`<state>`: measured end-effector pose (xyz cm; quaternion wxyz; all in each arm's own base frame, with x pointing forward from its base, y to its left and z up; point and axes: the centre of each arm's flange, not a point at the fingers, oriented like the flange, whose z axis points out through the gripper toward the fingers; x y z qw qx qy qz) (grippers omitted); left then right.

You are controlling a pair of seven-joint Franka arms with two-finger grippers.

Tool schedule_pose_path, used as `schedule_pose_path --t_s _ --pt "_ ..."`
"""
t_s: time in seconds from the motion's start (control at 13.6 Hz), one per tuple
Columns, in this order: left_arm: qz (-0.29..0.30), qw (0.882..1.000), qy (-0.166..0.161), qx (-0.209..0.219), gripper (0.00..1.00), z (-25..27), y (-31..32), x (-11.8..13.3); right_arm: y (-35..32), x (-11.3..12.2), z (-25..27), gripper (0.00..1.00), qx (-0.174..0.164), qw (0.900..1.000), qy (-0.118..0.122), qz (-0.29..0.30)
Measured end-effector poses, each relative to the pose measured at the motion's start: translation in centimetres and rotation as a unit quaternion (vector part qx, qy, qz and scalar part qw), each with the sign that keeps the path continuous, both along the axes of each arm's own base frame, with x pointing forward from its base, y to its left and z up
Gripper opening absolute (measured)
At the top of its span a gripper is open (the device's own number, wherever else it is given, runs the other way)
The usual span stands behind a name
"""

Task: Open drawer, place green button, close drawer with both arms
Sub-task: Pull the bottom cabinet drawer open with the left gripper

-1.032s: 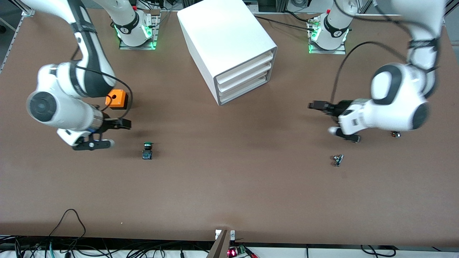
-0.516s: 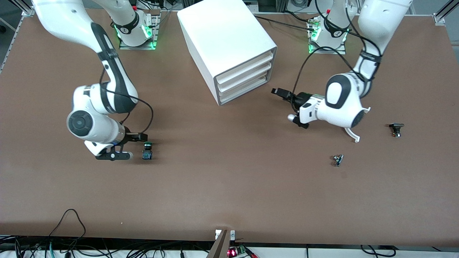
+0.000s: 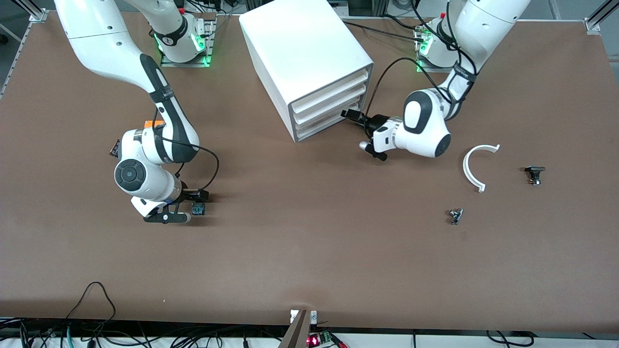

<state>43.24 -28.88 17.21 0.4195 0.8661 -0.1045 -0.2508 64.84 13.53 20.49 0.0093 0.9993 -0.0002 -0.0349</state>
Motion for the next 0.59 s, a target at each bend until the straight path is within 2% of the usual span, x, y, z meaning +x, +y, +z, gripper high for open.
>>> schedule_pose_path --t_s 0.07,0.15,0.22,0.37,0.44,0.52,0.59 --pt "0.001 1.000 0.002 -0.001 0.85 -0.2 -0.5 -0.5 0.0 0.0 -0.2 1.00 0.000 1.000 -0.001 0.000" --pt "0.002 1.000 0.003 0.001 0.85 -0.4 -0.8 -0.9 0.1 0.0 -0.4 1.00 0.000 1.000 -0.001 0.001" --pt "0.001 1.000 0.002 0.003 0.77 -0.6 -1.1 -1.3 0.3 -0.1 -0.6 1.00 0.000 1.000 0.000 0.003" --pt "0.000 1.000 -0.002 0.005 0.53 -0.8 -1.5 -1.7 1.2 -0.3 -1.2 1.00 -0.001 1.000 0.002 0.010" --pt "0.000 1.000 -0.004 0.001 0.44 -0.5 -1.6 -1.6 1.6 -0.5 -1.5 1.00 -0.001 1.000 0.001 0.013" --pt "0.000 1.000 -0.005 0.000 0.36 -0.3 -1.7 -1.6 1.9 -0.5 -1.7 1.00 -0.001 1.000 0.000 0.016" --pt "-0.001 1.000 -0.007 -0.001 0.32 -0.1 -1.8 -1.6 2.1 -0.6 -1.9 0.99 -0.001 1.000 0.001 0.019"
